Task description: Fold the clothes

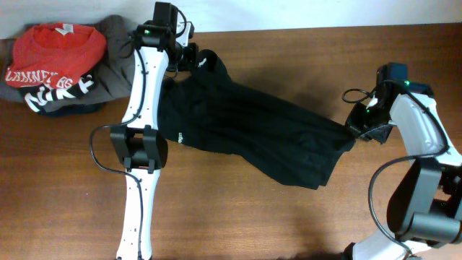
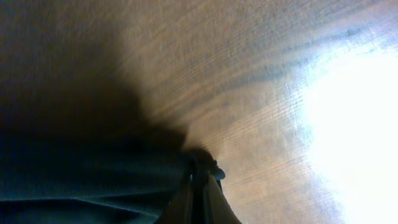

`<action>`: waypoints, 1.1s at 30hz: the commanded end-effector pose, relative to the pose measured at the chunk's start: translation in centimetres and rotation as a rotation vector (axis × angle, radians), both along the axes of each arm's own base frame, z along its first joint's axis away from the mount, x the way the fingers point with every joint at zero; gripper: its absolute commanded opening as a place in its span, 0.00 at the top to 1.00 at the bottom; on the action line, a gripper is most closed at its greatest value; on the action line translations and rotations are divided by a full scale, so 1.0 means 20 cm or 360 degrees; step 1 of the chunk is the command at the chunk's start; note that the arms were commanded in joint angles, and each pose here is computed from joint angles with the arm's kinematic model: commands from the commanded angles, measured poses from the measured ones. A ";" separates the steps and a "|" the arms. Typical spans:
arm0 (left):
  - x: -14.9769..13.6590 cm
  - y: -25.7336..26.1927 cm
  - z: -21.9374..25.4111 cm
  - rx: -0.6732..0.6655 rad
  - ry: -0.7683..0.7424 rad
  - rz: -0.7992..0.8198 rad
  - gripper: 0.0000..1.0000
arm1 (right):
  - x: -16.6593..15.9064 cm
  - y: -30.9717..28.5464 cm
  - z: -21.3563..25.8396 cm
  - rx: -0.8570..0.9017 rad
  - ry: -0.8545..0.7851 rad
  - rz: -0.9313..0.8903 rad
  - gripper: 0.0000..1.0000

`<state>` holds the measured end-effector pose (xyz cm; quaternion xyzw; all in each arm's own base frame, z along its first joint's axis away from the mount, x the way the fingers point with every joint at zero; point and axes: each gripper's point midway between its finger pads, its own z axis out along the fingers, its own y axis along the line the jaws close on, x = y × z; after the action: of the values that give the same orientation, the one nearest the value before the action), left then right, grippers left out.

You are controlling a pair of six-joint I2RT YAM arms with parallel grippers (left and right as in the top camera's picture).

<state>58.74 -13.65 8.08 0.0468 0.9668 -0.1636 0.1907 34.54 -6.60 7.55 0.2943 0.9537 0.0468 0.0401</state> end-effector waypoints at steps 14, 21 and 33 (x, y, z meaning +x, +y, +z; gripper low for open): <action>-0.06 0.12 0.12 0.0077 -0.0012 -0.0025 1.00 | -0.25 0.03 0.08 -0.0004 0.0263 -0.0014 0.96; -0.13 0.23 0.11 0.0088 0.0101 0.0031 1.00 | -0.30 0.04 0.08 0.0011 0.0327 -0.0014 0.96; -0.24 0.28 0.16 0.0078 0.0205 0.0055 1.00 | -0.31 0.04 0.08 0.0013 0.0339 0.0005 0.96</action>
<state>53.80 -9.78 10.39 0.0279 0.9808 -0.1542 0.1162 28.66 -4.78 8.41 0.2958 0.9511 0.0459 -0.0763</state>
